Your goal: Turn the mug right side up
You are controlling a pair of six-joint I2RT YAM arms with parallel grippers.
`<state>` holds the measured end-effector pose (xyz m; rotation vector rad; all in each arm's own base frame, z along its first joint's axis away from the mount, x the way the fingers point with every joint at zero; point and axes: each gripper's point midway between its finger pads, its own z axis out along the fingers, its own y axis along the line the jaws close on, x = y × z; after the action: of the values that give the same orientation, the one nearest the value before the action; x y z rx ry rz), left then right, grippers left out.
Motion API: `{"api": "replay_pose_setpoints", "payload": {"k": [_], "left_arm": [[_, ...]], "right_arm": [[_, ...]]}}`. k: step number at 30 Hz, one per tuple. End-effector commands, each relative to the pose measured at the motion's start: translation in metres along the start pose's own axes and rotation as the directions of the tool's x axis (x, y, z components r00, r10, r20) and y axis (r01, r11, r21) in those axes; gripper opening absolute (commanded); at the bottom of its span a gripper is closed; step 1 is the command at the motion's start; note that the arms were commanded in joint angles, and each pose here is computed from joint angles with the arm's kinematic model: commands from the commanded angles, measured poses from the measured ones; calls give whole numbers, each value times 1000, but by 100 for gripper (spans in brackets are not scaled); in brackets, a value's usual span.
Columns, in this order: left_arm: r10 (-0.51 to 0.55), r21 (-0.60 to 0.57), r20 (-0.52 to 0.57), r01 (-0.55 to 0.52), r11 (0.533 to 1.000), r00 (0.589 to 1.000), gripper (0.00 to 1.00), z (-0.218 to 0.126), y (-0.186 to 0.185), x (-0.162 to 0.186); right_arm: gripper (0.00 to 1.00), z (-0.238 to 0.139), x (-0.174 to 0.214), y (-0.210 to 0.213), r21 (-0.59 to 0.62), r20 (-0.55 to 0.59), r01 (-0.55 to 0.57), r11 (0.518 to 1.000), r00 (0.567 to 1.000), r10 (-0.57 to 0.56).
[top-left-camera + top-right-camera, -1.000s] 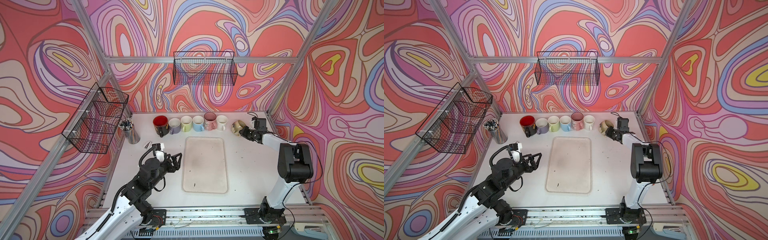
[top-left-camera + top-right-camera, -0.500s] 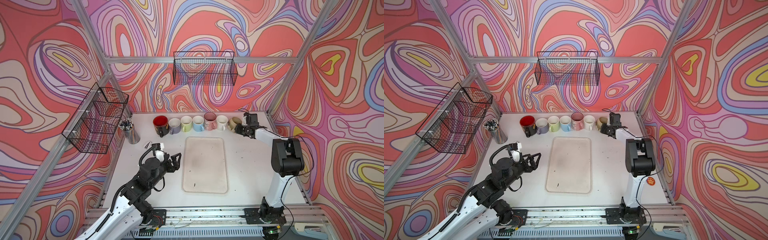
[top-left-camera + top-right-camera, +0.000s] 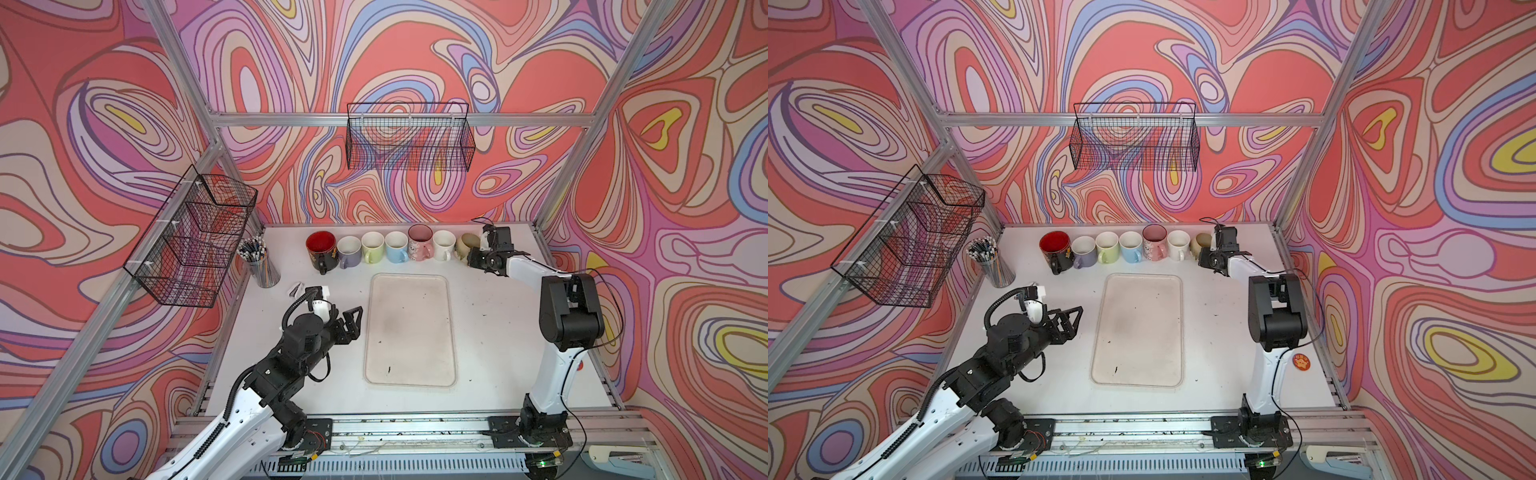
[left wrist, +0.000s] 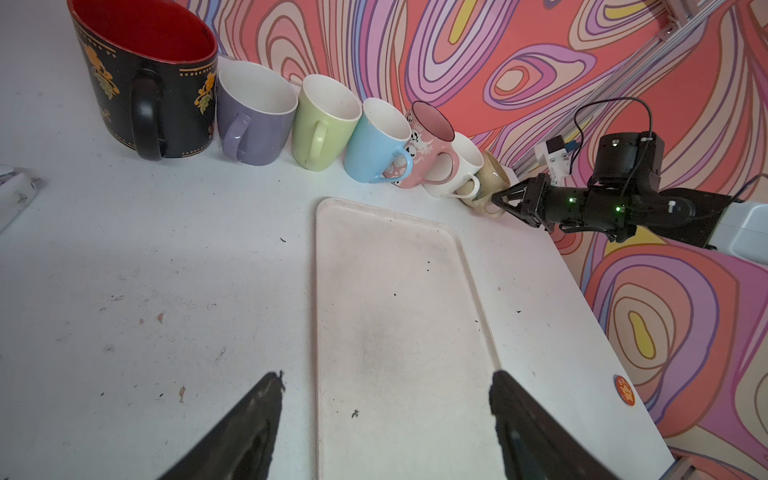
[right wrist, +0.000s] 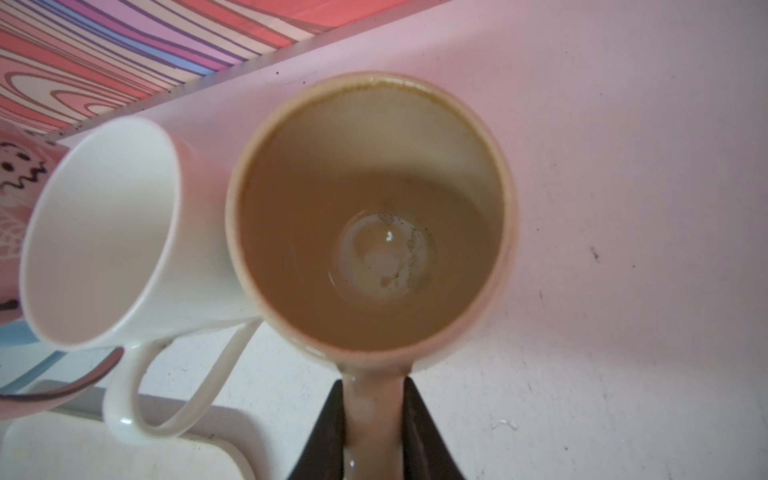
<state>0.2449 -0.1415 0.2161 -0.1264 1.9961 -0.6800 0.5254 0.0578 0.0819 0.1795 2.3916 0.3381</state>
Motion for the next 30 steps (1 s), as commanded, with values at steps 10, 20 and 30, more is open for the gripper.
{"api": "replay_pose_setpoints", "payload": {"k": [10,20,30], "left_arm": [[3,-13,20,-3,1000,1000,82,-10,-4,-15],[139,-121,-37,-143,982,990,87,-26,0,-32],[235,-156,-101,-248,956,967,93,-37,-9,-51]], "right_arm": [[39,-1,11,0,13,-25,0,1000,1000,1],[47,-60,-19,20,-41,96,11,999,995,-7],[62,-134,-4,23,-68,268,13,998,963,5]]}}
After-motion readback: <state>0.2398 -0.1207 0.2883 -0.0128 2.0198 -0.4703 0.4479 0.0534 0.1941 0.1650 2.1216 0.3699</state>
